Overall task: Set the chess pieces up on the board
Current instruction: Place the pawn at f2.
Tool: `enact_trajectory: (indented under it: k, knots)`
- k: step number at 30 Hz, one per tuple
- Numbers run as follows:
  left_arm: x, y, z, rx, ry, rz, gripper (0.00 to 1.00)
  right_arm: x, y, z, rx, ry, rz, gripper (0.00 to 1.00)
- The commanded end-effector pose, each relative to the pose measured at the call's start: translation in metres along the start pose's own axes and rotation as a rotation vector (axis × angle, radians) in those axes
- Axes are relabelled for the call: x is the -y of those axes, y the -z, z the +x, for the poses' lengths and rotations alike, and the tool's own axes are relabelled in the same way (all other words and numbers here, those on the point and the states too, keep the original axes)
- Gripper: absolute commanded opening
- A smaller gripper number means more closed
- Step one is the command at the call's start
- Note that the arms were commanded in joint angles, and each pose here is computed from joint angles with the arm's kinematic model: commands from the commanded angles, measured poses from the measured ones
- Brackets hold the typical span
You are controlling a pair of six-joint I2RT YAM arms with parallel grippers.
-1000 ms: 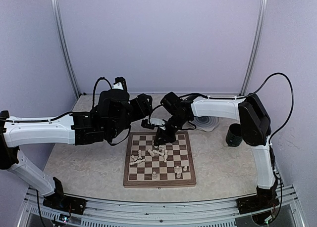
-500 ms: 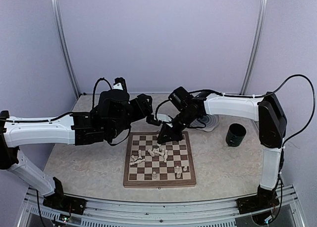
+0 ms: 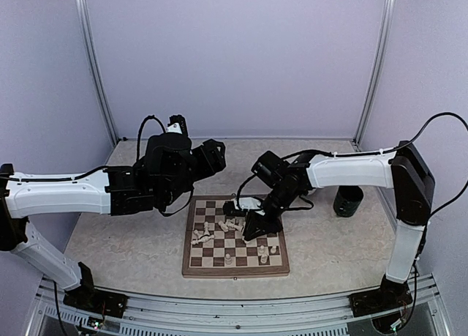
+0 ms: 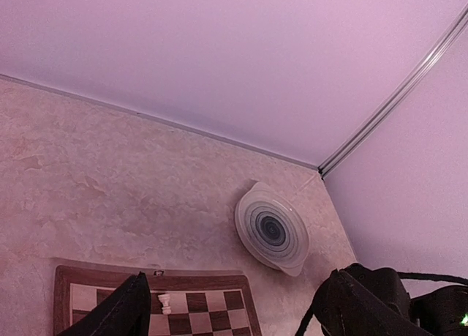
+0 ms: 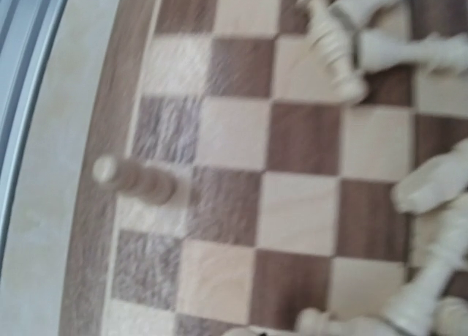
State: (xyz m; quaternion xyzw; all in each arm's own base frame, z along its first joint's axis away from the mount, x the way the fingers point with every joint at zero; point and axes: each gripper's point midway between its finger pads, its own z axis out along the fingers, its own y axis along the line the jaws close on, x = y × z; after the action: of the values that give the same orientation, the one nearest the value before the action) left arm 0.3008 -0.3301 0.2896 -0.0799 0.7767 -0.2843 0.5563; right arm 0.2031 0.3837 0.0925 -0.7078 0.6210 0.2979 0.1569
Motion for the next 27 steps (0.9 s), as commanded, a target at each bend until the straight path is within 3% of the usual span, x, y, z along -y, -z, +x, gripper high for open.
enact_trajectory:
  k: [1,27]
  knots:
    - [0.001,0.001,-0.001,0.005,0.004,0.001,0.82,-0.016,-0.001,0.005,-0.046,0.068,-0.009,0.10]
    - [0.002,-0.002,0.004,-0.010,-0.005,0.005,0.83,-0.032,-0.026,0.024,-0.152,0.094,-0.063,0.11]
